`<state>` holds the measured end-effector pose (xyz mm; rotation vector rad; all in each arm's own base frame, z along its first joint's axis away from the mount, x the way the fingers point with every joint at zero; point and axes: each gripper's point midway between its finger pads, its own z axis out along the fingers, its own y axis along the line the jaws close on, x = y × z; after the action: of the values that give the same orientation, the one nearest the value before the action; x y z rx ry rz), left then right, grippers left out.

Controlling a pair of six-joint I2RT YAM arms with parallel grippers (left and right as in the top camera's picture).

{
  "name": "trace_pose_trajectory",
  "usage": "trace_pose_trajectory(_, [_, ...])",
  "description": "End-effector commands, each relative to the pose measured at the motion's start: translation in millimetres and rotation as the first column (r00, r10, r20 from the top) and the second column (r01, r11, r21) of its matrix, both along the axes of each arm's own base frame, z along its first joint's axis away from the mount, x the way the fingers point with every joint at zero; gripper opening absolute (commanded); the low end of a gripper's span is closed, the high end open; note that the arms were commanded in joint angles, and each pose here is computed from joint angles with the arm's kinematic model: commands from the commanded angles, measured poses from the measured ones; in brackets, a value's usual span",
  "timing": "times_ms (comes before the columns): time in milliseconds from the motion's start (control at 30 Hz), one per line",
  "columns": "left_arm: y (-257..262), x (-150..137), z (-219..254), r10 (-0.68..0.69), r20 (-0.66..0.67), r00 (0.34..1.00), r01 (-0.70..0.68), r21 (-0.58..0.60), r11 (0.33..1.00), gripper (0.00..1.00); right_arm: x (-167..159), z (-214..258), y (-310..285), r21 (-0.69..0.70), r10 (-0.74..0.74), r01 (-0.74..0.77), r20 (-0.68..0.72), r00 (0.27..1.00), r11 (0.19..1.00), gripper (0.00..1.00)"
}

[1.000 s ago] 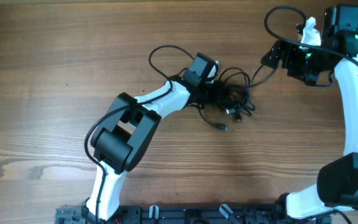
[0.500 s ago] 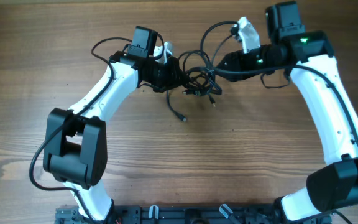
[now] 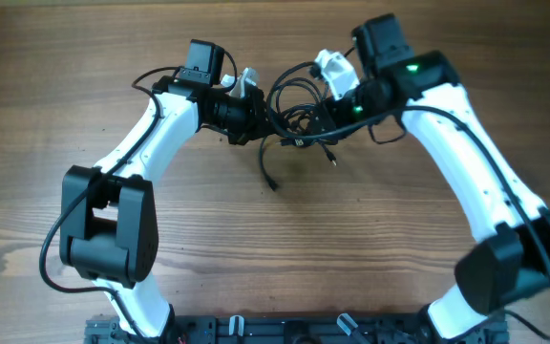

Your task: Untangle cables

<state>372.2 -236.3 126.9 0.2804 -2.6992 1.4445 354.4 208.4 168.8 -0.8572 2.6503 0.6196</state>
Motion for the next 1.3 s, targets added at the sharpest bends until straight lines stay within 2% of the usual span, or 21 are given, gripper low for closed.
trace_pose_trajectory(0, [-4, -4, 14, -0.020, 0.008, 1.000, 0.020, -0.051, 0.998, 0.04, 9, -19, 2, -0.029, -0.017, 0.017, -0.017, 1.000, 0.999, 0.24])
trace_pose_trajectory(33, [-4, -4, 14, -0.020, 0.009, 1.000, 0.020, -0.051, 0.999, 0.04, 13, -16, 3, -0.018, -0.036, 0.036, -0.008, 0.999, 0.999, 0.11])
trace_pose_trajectory(67, [-3, -3, 13, -0.017, 0.012, 1.000, 0.017, -0.043, 0.999, 0.04, 17, -6, 5, 0.007, -0.061, 0.061, 0.013, 0.998, 0.998, 0.04])
trace_pose_trajectory(167, [2, 2, 4, 0.008, 0.026, 1.000, -0.008, 0.018, 1.000, 0.04, 17, 38, 14, 0.108, -0.063, 0.055, 0.077, 0.995, 0.993, 0.04])
trace_pose_trajectory(267, [4, 3, 1, 0.015, 0.029, 0.999, -0.016, 0.038, 0.999, 0.04, 18, 95, 4, 0.246, -0.164, 0.129, 0.127, 0.978, 0.961, 0.04])
trace_pose_trajectory(367, [9, 0, -5, 0.028, 0.002, 1.000, -0.028, 0.079, 0.997, 0.04, 18, 154, -30, 0.444, -0.288, 0.214, 0.105, 0.952, 0.870, 0.04])
trace_pose_trajectory(467, [11, -4, -9, 0.030, -0.016, 0.999, -0.029, 0.099, 0.995, 0.04, 15, 194, -63, 0.627, -0.295, 0.208, 0.037, 0.955, 0.750, 0.04])
trace_pose_trajectory(600, [14, -5, -12, 0.037, -0.024, 0.999, -0.034, 0.120, 0.992, 0.04, 25, 208, -129, 0.700, -0.401, 0.296, -0.014, 0.916, 0.651, 0.04])
trace_pose_trajectory(633, [15, -5, -14, 0.041, -0.025, 0.999, -0.038, 0.133, 0.990, 0.04, 29, 207, -149, 0.696, -0.458, 0.346, -0.028, 0.888, 0.629, 0.04])
trace_pose_trajectory(700, [17, -6, -16, 0.045, -0.032, 0.998, -0.040, 0.144, 0.989, 0.04, 43, 189, -197, 0.621, -0.642, 0.537, -0.071, 0.764, 0.571, 0.04])
trace_pose_trajectory(767, [18, -8, -17, 0.032, -0.029, 0.999, -0.027, 0.153, 0.988, 0.04, 48, 154, -244, 0.447, -0.826, 0.762, -0.082, 0.557, 0.469, 0.04])
trace_pose_trajectory(833, [21, -10, -20, 0.036, -0.036, 0.999, -0.029, 0.172, 0.985, 0.04, 33, 117, -284, 0.228, -0.935, 0.915, -0.052, 0.352, 0.332, 0.04])
trace_pose_trajectory(867, [21, -10, -20, 0.036, -0.036, 0.999, -0.029, 0.172, 0.985, 0.04, 28, 106, -286, 0.182, -0.936, 0.926, -0.064, 0.346, 0.330, 0.04])
trace_pose_trajectory(1000, [21, -8, -20, 0.038, -0.026, 0.999, -0.033, 0.176, 0.984, 0.04, 21, 81, -267, 0.108, -0.889, 0.893, -0.094, 0.448, 0.438, 0.06])
trace_pose_trajectory(1033, [21, -8, -20, 0.038, -0.025, 0.999, -0.033, 0.177, 0.984, 0.04, 19, 76, -260, 0.090, -0.871, 0.876, -0.100, 0.481, 0.474, 0.18])
trace_pose_trajectory(1067, [21, -8, -20, 0.038, -0.025, 0.999, -0.033, 0.177, 0.984, 0.04, 18, 74, -252, 0.081, -0.840, 0.845, -0.088, 0.535, 0.529, 0.53])
trace_pose_trajectory(1100, [21, -8, -20, 0.038, -0.025, 0.999, -0.033, 0.177, 0.984, 0.04, 17, 74, -244, 0.073, -0.811, 0.814, -0.071, 0.581, 0.576, 0.79])
trace_pose_trajectory(1133, [21, -8, -20, 0.038, -0.026, 0.999, -0.033, 0.177, 0.984, 0.04, 18, 74, -232, 0.074, -0.772, 0.774, -0.052, 0.633, 0.629, 0.87])
trace_pose_trajectory(1167, [21, -8, -20, 0.038, -0.026, 0.999, -0.033, 0.176, 0.984, 0.04, 19, 77, -216, 0.104, -0.707, 0.707, -0.038, 0.706, 0.700, 0.89])
trace_pose_trajectory(1200, [21, -8, -20, 0.038, -0.026, 0.999, -0.033, 0.176, 0.984, 0.04, 20, 85, -191, 0.175, -0.599, 0.592, -0.018, 0.801, 0.787, 0.89])
trace_pose_trajectory(1267, [21, -8, -20, 0.037, -0.027, 0.999, -0.032, 0.173, 0.984, 0.04, 18, 102, -144, 0.297, -0.405, 0.378, 0.031, 0.914, 0.877, 0.89])
